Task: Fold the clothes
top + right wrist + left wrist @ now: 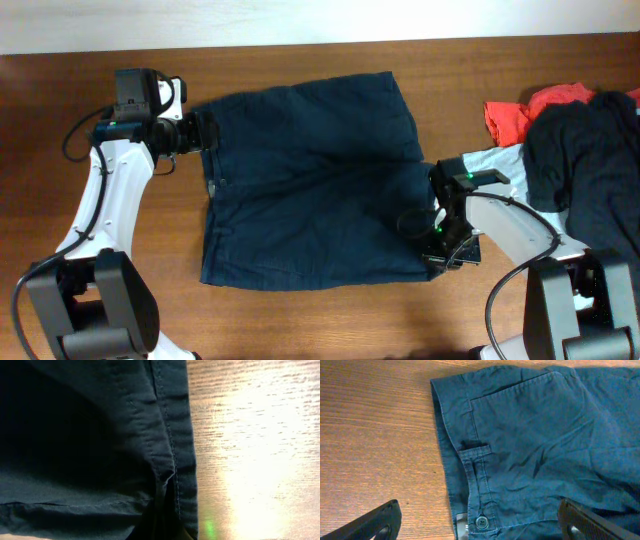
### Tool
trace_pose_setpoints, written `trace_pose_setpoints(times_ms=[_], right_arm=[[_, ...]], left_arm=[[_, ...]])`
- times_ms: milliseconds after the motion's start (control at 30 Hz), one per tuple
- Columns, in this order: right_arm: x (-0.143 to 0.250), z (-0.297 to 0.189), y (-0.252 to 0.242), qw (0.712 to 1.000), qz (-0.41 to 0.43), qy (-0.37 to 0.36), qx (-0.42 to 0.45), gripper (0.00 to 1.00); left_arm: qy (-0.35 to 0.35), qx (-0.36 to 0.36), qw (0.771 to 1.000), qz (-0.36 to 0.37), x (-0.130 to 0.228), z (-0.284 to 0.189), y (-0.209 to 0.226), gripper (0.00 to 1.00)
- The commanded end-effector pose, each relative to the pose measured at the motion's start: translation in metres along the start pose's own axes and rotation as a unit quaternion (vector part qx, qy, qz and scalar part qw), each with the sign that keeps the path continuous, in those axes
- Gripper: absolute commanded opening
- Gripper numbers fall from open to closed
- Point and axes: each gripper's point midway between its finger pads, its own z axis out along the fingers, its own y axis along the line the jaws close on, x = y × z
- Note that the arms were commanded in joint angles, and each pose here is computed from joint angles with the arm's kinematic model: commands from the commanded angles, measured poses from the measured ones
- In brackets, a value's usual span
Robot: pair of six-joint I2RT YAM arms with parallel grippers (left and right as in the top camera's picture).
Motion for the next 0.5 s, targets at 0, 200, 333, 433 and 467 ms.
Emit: trace_pose_setpoints(times_ms=[0, 200, 333, 433, 467], right_arm=[[0.004, 0.004, -0.005, 1.0, 0.009, 0.002, 0.016, 0.04], [0.006, 0.002, -0.006, 1.0, 0.01, 0.007, 0.017, 0.04], [-0.006, -0.024, 0.001, 1.0, 0.009, -0.008, 0.013, 0.24], [-0.023, -0.056, 0.01, 0.999, 0.005, -0.038, 0.003, 0.51], [-0.027, -0.065, 0.012, 0.999, 0.003, -0.048, -0.001, 0.57]], left_arm=[[-0.014, 0.004, 1.0, 0.002, -0.009, -0.008, -0.003, 0.99], [-0.014, 0.004, 1.0, 0.002, -0.009, -0.008, -0.003, 0.99], [-0.014, 0.004, 1.0, 0.002, -0.009, -0.008, -0.003, 0.99], [-0.014, 0.004, 1.0, 0.002, -0.009, -0.008, -0.003, 0.99], [-0.014, 0.004, 1.0, 0.002, -0.009, -0.008, -0.003, 0.99]])
